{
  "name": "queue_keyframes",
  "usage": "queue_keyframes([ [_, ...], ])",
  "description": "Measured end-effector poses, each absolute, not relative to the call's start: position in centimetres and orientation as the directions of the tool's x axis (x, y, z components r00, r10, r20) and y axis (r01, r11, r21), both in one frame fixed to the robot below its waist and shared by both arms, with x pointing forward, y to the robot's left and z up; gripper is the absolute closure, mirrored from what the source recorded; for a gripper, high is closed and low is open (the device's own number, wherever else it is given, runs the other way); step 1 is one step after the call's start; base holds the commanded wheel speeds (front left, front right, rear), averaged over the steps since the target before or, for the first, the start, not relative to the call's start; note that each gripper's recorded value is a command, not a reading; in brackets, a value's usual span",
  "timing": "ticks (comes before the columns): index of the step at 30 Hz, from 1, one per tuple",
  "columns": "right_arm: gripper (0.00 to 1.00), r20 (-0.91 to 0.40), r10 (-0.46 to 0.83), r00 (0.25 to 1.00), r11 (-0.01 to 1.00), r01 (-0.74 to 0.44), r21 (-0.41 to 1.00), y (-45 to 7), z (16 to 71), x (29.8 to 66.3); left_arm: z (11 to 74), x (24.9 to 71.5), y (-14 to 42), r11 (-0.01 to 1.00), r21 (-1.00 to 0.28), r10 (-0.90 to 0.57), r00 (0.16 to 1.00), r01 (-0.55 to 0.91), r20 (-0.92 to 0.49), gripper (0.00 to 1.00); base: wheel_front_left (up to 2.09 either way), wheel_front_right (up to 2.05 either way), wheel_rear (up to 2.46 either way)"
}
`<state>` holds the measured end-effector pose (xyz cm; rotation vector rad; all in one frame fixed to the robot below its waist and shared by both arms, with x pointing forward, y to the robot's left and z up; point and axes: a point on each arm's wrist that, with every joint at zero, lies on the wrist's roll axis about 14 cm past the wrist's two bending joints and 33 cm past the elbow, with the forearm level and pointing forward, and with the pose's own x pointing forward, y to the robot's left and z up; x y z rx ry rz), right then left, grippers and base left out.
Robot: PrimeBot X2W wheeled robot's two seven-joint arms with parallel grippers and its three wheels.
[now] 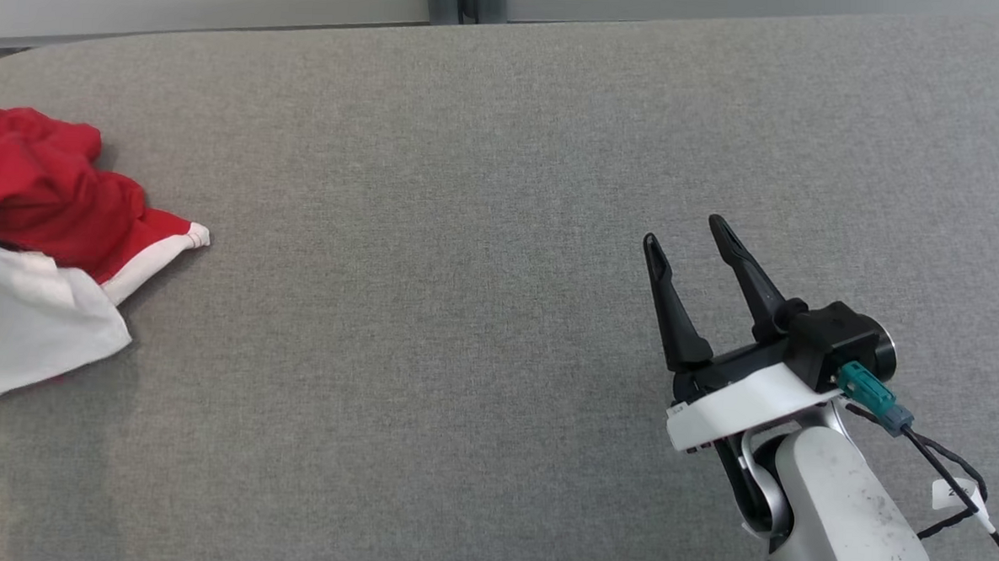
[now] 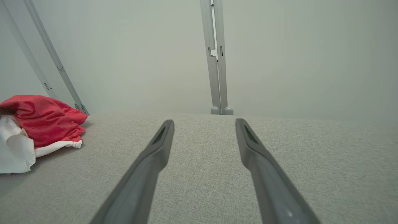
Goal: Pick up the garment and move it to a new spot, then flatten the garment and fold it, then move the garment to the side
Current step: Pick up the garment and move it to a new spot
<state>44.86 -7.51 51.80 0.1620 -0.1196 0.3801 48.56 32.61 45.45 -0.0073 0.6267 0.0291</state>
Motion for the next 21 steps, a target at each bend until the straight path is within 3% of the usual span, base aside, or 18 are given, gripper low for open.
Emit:
queue_keyframes([
  [11,0.00,0.192,0.364,0.911,0.909,-0.392,0.140,-7.0,54.1,43.0,55.6,50.9,27.4,0.981,0.102,-0.123,0.928,0.168,-0.351,1.00,0.00,0.00,0.00],
  [21,0.00,0.208,0.264,0.942,0.945,-0.296,0.139,-10.7,55.0,41.8,62.3,51.3,14.1,0.871,0.118,-0.455,0.874,0.477,-0.169,1.00,0.00,0.00,0.00],
])
